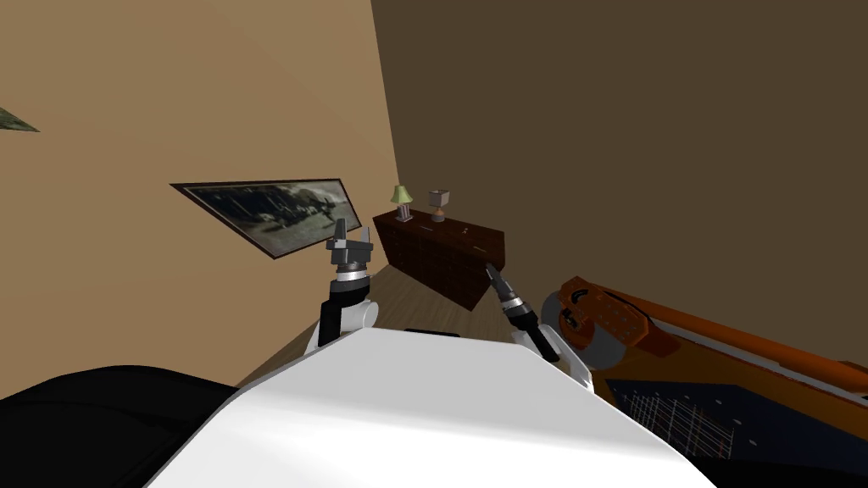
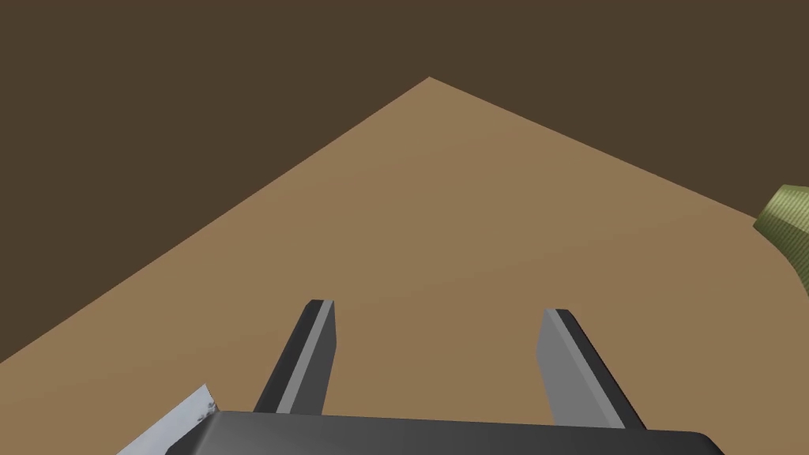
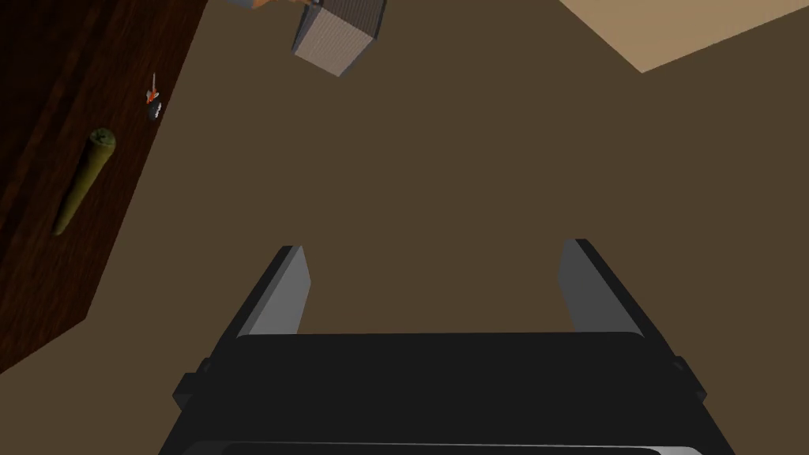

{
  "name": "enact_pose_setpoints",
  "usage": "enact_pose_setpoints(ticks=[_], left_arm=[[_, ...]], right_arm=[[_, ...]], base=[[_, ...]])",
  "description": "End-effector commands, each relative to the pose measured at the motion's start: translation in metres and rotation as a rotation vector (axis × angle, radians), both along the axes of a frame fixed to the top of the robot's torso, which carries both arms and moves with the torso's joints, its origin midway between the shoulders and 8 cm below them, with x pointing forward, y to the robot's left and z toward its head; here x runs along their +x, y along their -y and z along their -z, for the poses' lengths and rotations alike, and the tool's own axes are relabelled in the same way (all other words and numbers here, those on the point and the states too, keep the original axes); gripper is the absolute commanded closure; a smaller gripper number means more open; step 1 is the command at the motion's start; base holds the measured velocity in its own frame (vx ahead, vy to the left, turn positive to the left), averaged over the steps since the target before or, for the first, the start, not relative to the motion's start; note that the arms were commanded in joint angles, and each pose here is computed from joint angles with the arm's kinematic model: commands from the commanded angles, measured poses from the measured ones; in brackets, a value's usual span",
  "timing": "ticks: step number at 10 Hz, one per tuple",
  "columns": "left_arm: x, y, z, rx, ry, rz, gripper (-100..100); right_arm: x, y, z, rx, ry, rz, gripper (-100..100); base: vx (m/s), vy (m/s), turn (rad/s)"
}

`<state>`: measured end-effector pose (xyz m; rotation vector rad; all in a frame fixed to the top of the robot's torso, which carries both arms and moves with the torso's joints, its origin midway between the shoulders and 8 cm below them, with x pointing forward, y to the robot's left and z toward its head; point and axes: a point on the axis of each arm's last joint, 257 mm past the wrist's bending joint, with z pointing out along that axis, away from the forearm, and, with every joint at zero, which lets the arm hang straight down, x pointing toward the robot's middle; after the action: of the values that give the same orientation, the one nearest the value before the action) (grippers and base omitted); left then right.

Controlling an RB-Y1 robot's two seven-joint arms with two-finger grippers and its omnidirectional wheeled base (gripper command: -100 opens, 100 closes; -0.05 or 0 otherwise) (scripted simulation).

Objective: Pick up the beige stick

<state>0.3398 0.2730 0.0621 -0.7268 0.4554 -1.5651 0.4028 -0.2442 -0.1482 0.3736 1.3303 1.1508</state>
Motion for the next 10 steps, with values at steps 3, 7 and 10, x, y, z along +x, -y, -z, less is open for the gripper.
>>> enact_pose_setpoints(ticks=[3,7,10], left_arm=[[0.000,0.000,0.000,0.000,0.000,0.000,0],[0.000,0.000,0.000,0.000,0.000,0.000,0],[0.000,0.000,0.000,0.000,0.000,0.000,0]], right_arm=[[-0.001,0.009,0.031,-0.104,-0.052,-0.029,-100],[-0.008,0.026,0.080,-0.280,-0.134,-0.081,-100],[-0.015,0.039,0.104,-0.372,-0.176,-0.107,-100]], base=[[-0.037,0.051,0.004],[-0.021,0.054,0.020],[-0.006,0.054,0.021]])
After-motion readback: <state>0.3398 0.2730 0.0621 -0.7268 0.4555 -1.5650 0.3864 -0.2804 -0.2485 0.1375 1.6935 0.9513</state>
